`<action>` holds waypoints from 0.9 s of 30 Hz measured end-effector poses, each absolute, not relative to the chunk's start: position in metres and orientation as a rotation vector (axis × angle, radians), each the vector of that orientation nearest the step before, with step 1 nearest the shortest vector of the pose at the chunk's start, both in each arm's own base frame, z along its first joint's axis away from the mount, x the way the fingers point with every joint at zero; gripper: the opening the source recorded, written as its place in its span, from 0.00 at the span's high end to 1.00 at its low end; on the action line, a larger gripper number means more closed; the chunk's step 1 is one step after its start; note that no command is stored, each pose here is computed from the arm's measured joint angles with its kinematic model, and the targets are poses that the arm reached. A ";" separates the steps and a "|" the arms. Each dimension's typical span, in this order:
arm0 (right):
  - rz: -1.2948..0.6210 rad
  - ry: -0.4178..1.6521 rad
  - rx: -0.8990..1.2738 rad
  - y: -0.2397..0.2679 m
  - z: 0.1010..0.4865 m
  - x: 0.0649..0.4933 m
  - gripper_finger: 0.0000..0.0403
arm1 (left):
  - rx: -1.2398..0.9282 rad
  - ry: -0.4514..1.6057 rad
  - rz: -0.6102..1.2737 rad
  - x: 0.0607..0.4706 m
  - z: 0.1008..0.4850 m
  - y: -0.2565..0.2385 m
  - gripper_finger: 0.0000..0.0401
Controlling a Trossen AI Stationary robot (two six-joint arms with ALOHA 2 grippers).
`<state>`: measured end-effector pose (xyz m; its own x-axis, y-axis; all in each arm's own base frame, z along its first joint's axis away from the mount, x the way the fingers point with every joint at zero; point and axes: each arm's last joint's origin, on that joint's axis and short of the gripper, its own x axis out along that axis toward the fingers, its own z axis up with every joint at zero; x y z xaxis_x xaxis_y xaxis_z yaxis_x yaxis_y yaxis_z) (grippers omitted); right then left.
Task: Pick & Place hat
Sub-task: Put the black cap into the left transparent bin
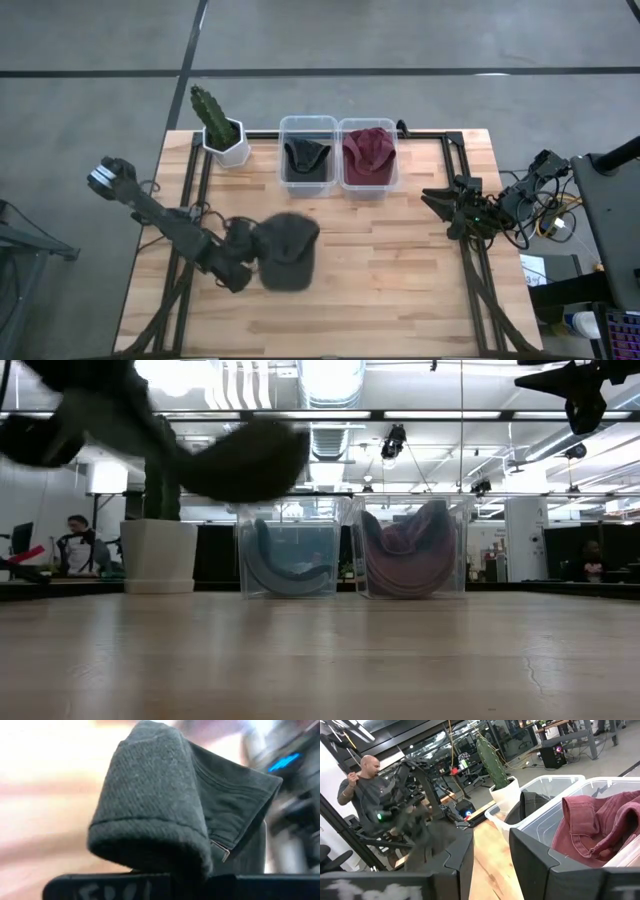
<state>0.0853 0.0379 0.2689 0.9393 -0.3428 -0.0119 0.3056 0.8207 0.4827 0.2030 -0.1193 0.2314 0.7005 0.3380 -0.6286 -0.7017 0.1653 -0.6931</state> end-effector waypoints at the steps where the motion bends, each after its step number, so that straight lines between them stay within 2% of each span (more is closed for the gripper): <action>1: -0.345 -0.077 0.501 0.038 0.269 0.085 0.71 | -1.196 0.284 0.759 0.202 0.241 -0.116 0.98; 6: -0.345 -0.077 0.500 0.038 0.269 0.085 0.72 | -1.101 -0.033 0.779 0.199 0.286 -0.096 0.98; 11: -0.346 -0.076 0.497 0.038 0.269 0.085 0.72 | -0.931 -0.219 0.882 0.205 0.333 -0.067 0.98; 19: -0.345 -0.076 0.497 0.038 0.269 0.085 0.71 | -0.700 -0.210 0.967 0.232 0.378 -0.007 0.98; 27: -0.346 -0.076 0.498 0.038 0.269 0.085 0.73 | -0.686 -0.148 0.962 0.254 0.368 0.061 0.98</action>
<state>0.0853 0.0379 0.2689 0.9393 -0.3428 -0.0120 0.3061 0.8220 0.4803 0.2543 0.0614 0.3681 0.5797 0.7952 -0.1776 -0.7054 0.3807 -0.5979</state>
